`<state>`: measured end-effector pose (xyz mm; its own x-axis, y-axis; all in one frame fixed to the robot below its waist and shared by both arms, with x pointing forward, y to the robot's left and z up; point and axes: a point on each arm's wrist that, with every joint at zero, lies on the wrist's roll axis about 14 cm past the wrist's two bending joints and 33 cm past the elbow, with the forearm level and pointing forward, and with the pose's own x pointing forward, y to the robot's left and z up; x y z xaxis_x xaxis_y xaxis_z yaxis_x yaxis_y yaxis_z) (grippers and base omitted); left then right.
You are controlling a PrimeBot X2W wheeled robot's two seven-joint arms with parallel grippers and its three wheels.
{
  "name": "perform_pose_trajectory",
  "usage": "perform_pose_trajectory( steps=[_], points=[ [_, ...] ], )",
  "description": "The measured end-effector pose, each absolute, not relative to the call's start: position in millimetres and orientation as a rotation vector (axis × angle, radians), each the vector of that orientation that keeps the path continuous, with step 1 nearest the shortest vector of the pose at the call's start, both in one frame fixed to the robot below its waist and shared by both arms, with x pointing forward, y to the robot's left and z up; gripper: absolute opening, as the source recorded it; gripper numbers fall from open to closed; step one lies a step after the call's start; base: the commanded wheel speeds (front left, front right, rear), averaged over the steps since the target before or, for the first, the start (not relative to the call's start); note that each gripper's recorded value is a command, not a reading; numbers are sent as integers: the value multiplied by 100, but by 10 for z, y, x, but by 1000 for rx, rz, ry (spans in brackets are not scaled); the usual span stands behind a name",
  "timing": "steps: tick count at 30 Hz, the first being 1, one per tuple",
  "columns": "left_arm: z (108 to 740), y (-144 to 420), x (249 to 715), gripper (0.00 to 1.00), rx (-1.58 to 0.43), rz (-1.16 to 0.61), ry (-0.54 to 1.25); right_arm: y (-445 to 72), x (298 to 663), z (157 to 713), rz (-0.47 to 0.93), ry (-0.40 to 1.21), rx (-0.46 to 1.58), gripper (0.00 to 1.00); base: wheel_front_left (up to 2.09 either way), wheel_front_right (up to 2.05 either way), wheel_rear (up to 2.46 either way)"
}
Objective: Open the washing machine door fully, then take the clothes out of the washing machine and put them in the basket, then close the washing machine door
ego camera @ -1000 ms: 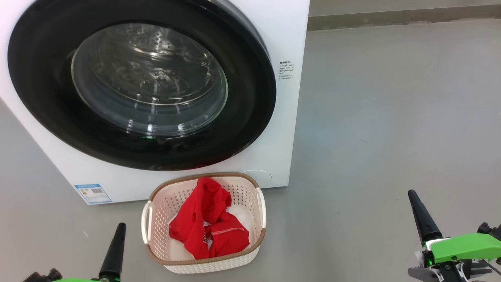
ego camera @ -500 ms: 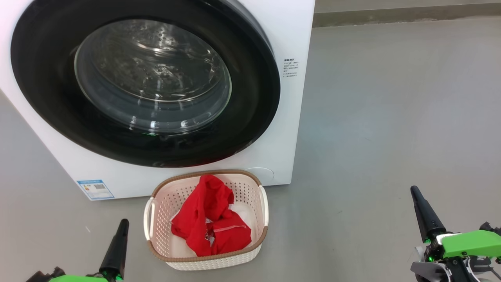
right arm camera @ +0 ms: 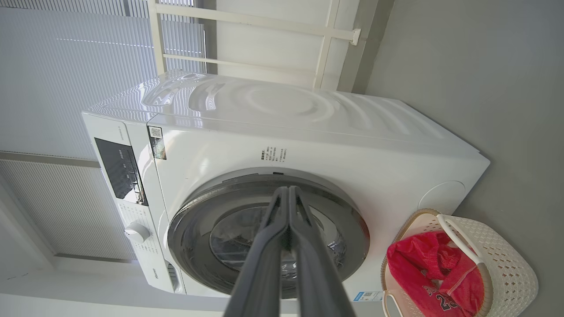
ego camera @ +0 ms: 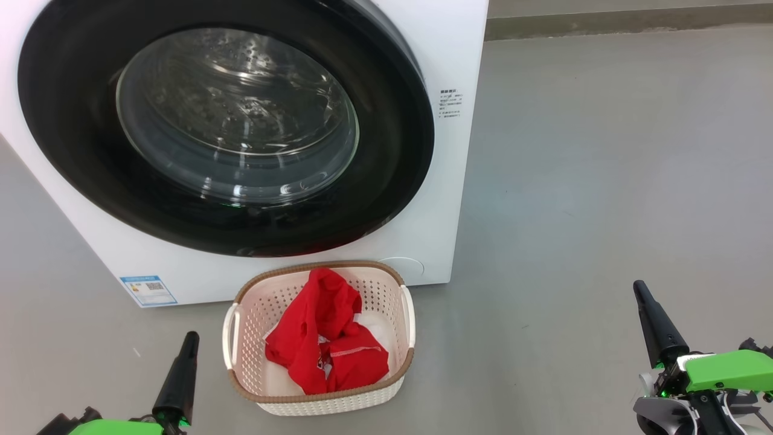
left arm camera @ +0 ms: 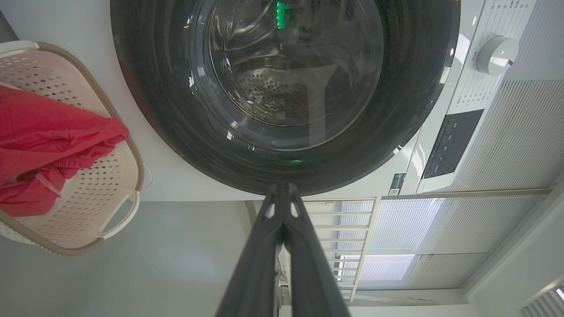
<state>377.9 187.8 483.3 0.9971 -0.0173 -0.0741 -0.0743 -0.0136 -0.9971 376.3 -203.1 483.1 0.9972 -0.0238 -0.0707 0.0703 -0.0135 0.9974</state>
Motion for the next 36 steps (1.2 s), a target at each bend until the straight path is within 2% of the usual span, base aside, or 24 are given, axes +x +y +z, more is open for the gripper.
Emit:
perform_pose_trajectory(
  steps=[36],
  points=[
    [4833,1878,3779,0,-1584,45,72,-2030,3763,4831,-72,40,1584,0,0,0,0]
  ],
)
